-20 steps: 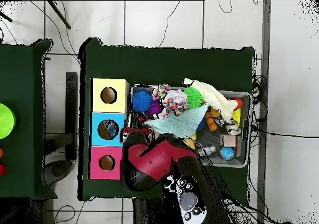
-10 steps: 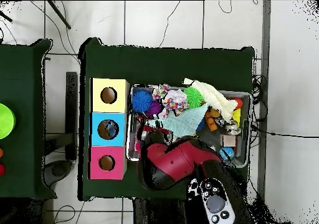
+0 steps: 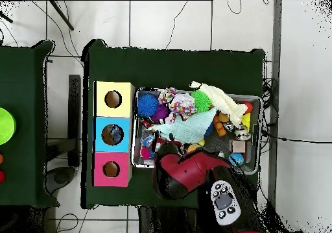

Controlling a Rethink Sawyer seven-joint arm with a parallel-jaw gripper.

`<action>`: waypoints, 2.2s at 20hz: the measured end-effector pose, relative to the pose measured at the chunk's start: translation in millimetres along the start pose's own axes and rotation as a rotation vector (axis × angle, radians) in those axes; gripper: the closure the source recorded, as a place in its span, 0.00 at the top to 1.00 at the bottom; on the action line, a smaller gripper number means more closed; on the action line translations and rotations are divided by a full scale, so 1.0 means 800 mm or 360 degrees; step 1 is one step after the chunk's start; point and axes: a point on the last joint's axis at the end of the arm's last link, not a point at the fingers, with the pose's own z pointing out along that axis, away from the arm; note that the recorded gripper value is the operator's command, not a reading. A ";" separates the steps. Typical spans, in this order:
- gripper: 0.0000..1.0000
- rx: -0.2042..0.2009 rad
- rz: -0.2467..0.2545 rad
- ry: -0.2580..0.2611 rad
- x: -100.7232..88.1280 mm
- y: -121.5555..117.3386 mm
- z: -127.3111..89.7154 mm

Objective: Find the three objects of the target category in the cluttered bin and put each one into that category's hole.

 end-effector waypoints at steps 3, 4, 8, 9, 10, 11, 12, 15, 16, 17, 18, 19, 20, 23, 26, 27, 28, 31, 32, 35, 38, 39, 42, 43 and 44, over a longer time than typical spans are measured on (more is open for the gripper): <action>1.00 -0.0006 -0.0006 0.0016 0.014 -0.002 0.012; 1.00 -0.0007 -0.0008 0.0020 0.017 -0.002 0.014; 1.00 -0.0006 -0.0019 0.0039 0.034 -0.006 0.022; 1.00 0.0000 -0.0026 0.0047 0.043 -0.009 0.024; 1.00 0.0001 -0.0029 0.0050 0.046 -0.010 0.024; 1.00 0.0003 -0.0033 0.0054 0.049 -0.011 0.025; 1.00 0.0006 -0.0036 0.0058 0.053 -0.012 0.026; 1.00 0.0009 -0.0043 0.0067 0.065 -0.017 0.030; 1.00 0.0011 -0.0043 0.0069 0.069 -0.019 0.032; 1.00 0.0011 -0.0043 0.0069 0.070 -0.019 0.033; 1.00 0.0011 -0.0043 0.0071 0.072 -0.020 0.034; 1.00 0.0012 -0.0043 0.0070 0.074 -0.021 0.036; 1.00 0.0012 -0.0043 0.0069 0.075 -0.022 0.037; 1.00 0.0011 -0.0042 0.0051 0.075 -0.021 0.040; 1.00 0.0021 -0.0043 0.0039 0.075 -0.019 0.039; 1.00 0.0023 -0.0043 0.0037 0.075 -0.018 0.038; 1.00 0.0025 -0.0042 0.0035 0.075 -0.017 0.038; 1.00 0.0040 -0.0034 0.0025 0.077 -0.015 0.038; 1.00 0.0049 -0.0027 0.0022 0.078 -0.013 0.039; 1.00 0.0072 -0.0011 0.0019 0.080 -0.009 0.042; 1.00 0.0105 0.0007 0.0011 0.081 -0.003 0.044; 1.00 0.0111 0.0009 0.0008 0.081 -0.002 0.044; 1.00 0.0136 0.0019 -0.0007 0.082 0.000 0.044; 1.00 0.0139 0.0022 -0.0009 0.083 0.000 0.045; 1.00 0.0142 0.0024 -0.0013 0.083 0.000 0.045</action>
